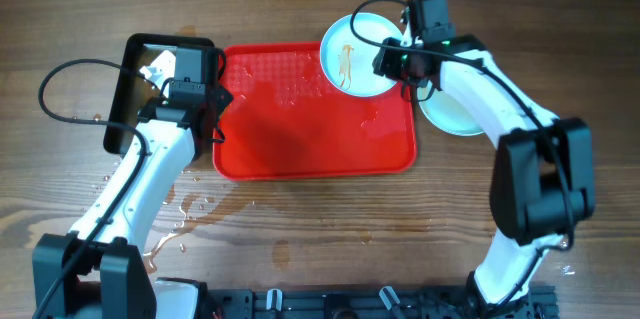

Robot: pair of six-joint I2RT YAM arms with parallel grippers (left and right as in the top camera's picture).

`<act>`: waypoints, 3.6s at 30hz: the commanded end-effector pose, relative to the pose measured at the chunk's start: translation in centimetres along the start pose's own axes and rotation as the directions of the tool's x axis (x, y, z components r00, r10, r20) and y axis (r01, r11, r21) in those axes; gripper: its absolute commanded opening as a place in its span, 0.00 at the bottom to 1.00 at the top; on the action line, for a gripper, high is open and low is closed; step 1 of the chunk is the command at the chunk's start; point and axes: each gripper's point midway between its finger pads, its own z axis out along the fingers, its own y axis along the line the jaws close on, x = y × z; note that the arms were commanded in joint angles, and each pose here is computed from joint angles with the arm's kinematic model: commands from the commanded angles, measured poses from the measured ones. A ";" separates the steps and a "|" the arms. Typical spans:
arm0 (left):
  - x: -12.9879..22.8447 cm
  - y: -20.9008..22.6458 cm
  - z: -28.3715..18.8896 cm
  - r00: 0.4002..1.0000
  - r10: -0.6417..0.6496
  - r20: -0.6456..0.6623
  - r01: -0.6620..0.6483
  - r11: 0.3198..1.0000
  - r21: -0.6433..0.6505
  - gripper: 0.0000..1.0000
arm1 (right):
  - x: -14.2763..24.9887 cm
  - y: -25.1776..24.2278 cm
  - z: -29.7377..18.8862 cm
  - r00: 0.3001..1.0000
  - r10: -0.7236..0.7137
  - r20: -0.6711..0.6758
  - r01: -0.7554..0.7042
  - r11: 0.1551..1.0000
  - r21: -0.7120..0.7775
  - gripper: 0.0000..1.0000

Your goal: Clean dirty plates on tray and stack at the side

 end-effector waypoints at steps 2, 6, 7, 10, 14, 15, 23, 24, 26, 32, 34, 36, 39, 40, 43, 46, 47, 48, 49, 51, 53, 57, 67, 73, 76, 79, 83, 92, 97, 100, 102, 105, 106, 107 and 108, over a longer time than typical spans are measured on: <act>-0.3 -0.2 0.1 1.000 -0.018 0.003 0.018 1.000 0.003 0.04 | 0.4 -0.5 2.1 0.998 0.066 -0.002 -0.066 0.997 0.052 0.47; -0.2 -0.2 0.1 1.000 -0.017 0.001 0.017 1.000 0.004 0.04 | 2.1 -0.5 3.3 0.996 0.074 -0.058 -0.070 0.996 0.062 0.47; -0.2 -0.3 0.1 1.000 -0.017 -0.003 0.017 1.000 0.008 0.04 | 2.7 -0.3 3.4 0.994 0.073 -0.083 -0.068 0.996 0.056 0.47; -0.1 -0.3 0.1 1.000 -0.017 -0.006 0.017 1.000 0.010 0.04 | 5.2 0.5 3.5 0.983 0.062 -0.176 -0.056 0.998 0.040 0.47; -0.1 -0.3 0.1 1.000 -0.017 -0.006 0.017 1.000 0.010 0.04 | 8.8 2.0 3.3 0.960 -0.011 -0.281 0.020 0.999 0.032 0.47; -0.1 -0.3 0.1 1.000 -0.017 -0.006 0.017 1.000 0.010 0.04 | 9.7 2.5 3.2 0.953 -0.029 -0.300 0.040 0.999 0.030 0.47; -0.1 -0.3 0.1 1.000 -0.017 -0.006 0.017 1.000 0.010 0.04 | 14.7 6.7 2.9 0.904 -0.165 -0.395 0.149 0.986 -0.072 0.47; -0.1 -0.3 0.1 1.000 -0.016 -0.006 0.016 1.000 0.010 0.04 | 15.1 7.0 2.9 0.900 -0.175 -0.400 0.159 0.985 -0.074 0.47; -0.1 -0.3 0.1 1.000 -0.017 -0.006 0.017 1.000 0.010 0.04 | 15.8 7.6 2.9 0.893 -0.203 -0.402 0.183 0.979 -0.087 0.47; 0.0 -0.2 0.1 1.000 -0.015 -0.009 0.015 1.000 0.006 0.04 | 13.0 8.8 1.7 0.905 -0.257 -0.339 0.225 0.965 -0.133 0.39; 0.0 -0.1 0.1 1.000 -0.014 -0.012 0.014 1.000 0.003 0.04 | 10.1 9.1 0.5 0.927 -0.256 -0.275 0.226 0.965 -0.134 0.40; 0.1 -0.1 0.1 1.000 -0.013 -0.013 0.013 1.000 0.001 0.04 | 7.7 9.0 -0.6 0.945 -0.249 -0.212 0.228 0.966 -0.121 0.42; 0.1 -0.1 0.1 1.000 -0.014 -0.013 0.014 1.000 0.002 0.04 | 4.2 7.2 -1.7 0.968 -0.217 -0.130 0.210 0.976 -0.063 0.49; 0.1 -0.1 0.1 1.000 -0.013 -0.013 0.013 1.000 0.002 0.04 | 3.4 6.2 -1.8 0.973 -0.200 -0.116 0.196 0.980 -0.039 0.50; 0.1 -0.3 0.1 1.000 -0.010 -0.018 0.010 1.000 0.012 0.04 | 2.0 3.2 -1.4 0.983 -0.146 -0.115 0.149 0.989 0.016 0.50; 0.5 -0.5 0.1 0.999 -0.002 -0.036 0.003 1.000 0.025 0.04 | 2.1 1.1 -0.5 0.983 -0.122 -0.141 0.129 0.991 0.043 0.50; 0.6 -0.7 0.1 0.999 0.008 -0.042 -0.007 0.999 0.034 0.04 | 2.3 0.7 -0.2 0.981 -0.119 -0.151 0.127 0.991 0.050 0.50; 0.8 -1.1 0.1 0.998 0.032 -0.050 -0.030 0.998 0.052 0.04 | 2.6 0.4 0.1 0.980 -0.113 -0.166 0.124 0.991 0.057 0.50; 0.9 -1.4 0.1 0.997 0.054 -0.054 -0.050 0.997 0.066 0.04 | 3.0 0.0 0.6 0.977 -0.107 -0.185 0.121 0.991 0.065 0.50; 1.2 -2.2 0.0 0.994 0.096 -0.059 -0.090 0.991 0.102 0.04 | 3.9 -0.1 1.5 0.970 -0.103 -0.221 0.117 0.992 0.052 0.50; 1.6 -3.1 0.0 0.988 0.144 -0.059 -0.135 0.982 0.134 0.04 | 5.2 0.3 2.6 0.956 -0.092 -0.278 0.098 0.995 0.005 0.50; 2.8 -4.6 0.1 0.969 0.236 -0.070 -0.219 0.956 0.196 0.04 | 6.8 0.4 4.0 0.936 -0.073 -0.344 0.067 0.997 -0.031 0.49; 6.1 -6.3 1.2 0.914 0.381 -0.140 -0.329 0.897 0.294 0.04 | 8.7 2.2 4.3 0.919 -0.122 -0.376 0.109 0.992 -0.056 0.04; 6.4 -6.3 1.8 0.911 0.384 -0.152 -0.329 0.898 0.293 0.04 | 10.8 4.4 4.5 0.901 -0.193 -0.388 0.178 0.981 -0.073 0.04; 6.3 -6.5 1.8 0.904 0.405 -0.134 -0.352 0.885 0.304 0.04 | 11.5 5.0 4.5 0.891 -0.228 -0.394 0.210 0.974 -0.087 0.04; 6.1 -6.7 1.9 0.906 0.403 -0.127 -0.351 0.885 0.307 0.04 | 11.6 5.0 4.5 0.888 -0.233 -0.396 0.215 0.972 -0.089 0.05; 6.3 -7.0 2.7 0.906 0.404 -0.124 -0.352 0.883 0.310 0.04 | 11.7 5.5 4.4 0.879 -0.263 -0.398 0.232 0.965 -0.125 0.04; 10.5 -8.5 5.8 0.791 0.597 -0.131 -0.503 0.757 0.417 0.04 | 11.7 5.6 4.5 0.879 -0.273 -0.392 0.239 0.962 -0.134 0.04; 12.8 -8.6 5.6 0.687 0.718 -0.110 -0.614 0.654 0.442 0.04 | 11.6 5.6 4.5 0.878 -0.276 -0.390 0.242 0.961 -0.136 0.04; 13.3 -7.2 5.8 0.662 0.734 -0.153 -0.636 0.658 0.403 0.04 | 11.6 5.7 4.5 0.879 -0.277 -0.388 0.242 0.960 -0.137 0.05; 14.0 -5.9 5.6 0.641 0.738 -0.210 -0.635 0.664 0.395 0.04 | 11.5 5.7 4.5 0.880 -0.278 -0.386 0.242 0.960 -0.138 0.04; 15.7 -5.7 4.8 0.614 0.743 -0.266 -0.596 0.658 0.460 0.04 | 11.5 5.7 4.6 0.881 -0.277 -0.383 0.241 0.960 -0.139 0.04; 16.3 -6.1 4.3 0.600 0.753 -0.271 -0.577 0.641 0.506 0.04 | 11.5 5.8 4.6 0.882 -0.276 -0.383 0.240 0.961 -0.139 0.04; 16.9 -6.6 3.8 0.580 0.770 -0.264 -0.558 0.613 0.559 0.04 | 11.5 5.8 4.6 0.882 -0.275 -0.383 0.240 0.961 -0.139 0.04; 17.6 -7.3 3.0 0.570 0.781 -0.257 -0.523 0.585 0.620 0.04 | 11.5 5.8 4.5 0.881 -0.276 -0.384 0.239 0.961 -0.142 0.04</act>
